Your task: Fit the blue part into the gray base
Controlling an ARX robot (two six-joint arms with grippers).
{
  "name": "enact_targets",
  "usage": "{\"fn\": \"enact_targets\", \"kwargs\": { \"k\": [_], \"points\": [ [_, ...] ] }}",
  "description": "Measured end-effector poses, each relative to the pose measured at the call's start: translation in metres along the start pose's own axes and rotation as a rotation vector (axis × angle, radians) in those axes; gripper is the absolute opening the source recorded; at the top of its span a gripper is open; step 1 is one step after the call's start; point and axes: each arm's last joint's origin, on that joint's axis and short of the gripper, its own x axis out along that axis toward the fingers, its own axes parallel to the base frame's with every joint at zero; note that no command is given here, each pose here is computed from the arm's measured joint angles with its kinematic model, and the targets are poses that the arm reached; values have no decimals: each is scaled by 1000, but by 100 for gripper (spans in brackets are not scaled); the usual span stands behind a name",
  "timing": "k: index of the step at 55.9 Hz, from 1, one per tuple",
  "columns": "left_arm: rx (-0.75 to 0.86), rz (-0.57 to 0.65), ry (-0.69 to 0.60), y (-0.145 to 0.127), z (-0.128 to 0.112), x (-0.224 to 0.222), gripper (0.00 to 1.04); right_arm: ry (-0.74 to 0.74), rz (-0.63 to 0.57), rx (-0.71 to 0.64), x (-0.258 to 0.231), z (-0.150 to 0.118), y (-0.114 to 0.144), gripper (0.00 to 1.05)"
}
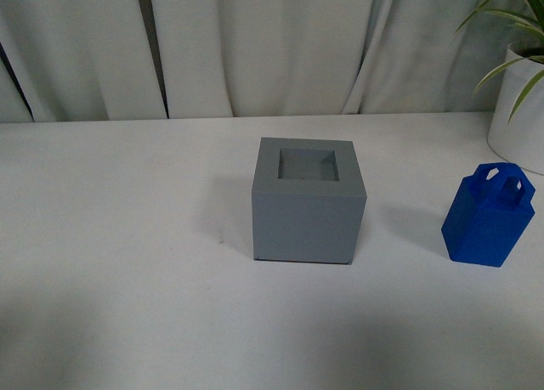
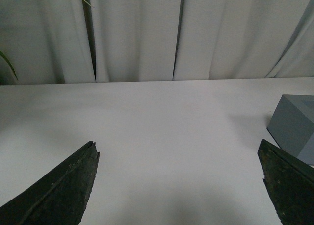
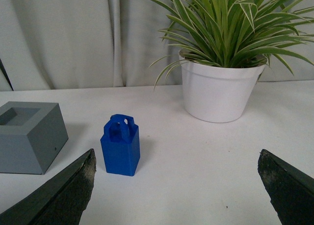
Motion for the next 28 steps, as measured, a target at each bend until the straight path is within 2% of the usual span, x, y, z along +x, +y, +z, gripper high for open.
{"fn": "enact_targets", "kwargs": {
  "k": [25, 27, 28],
  "points": [
    [0, 0, 0, 0, 0, 0, 99, 0, 0, 0, 0, 0, 0, 97],
    [0, 0, 0, 0, 0, 0, 99, 26, 57, -11, 1, -1, 0, 97],
    [0, 2, 0, 0, 0, 0, 99, 59, 134, -20, 1, -1, 0, 97]
  ]
}}
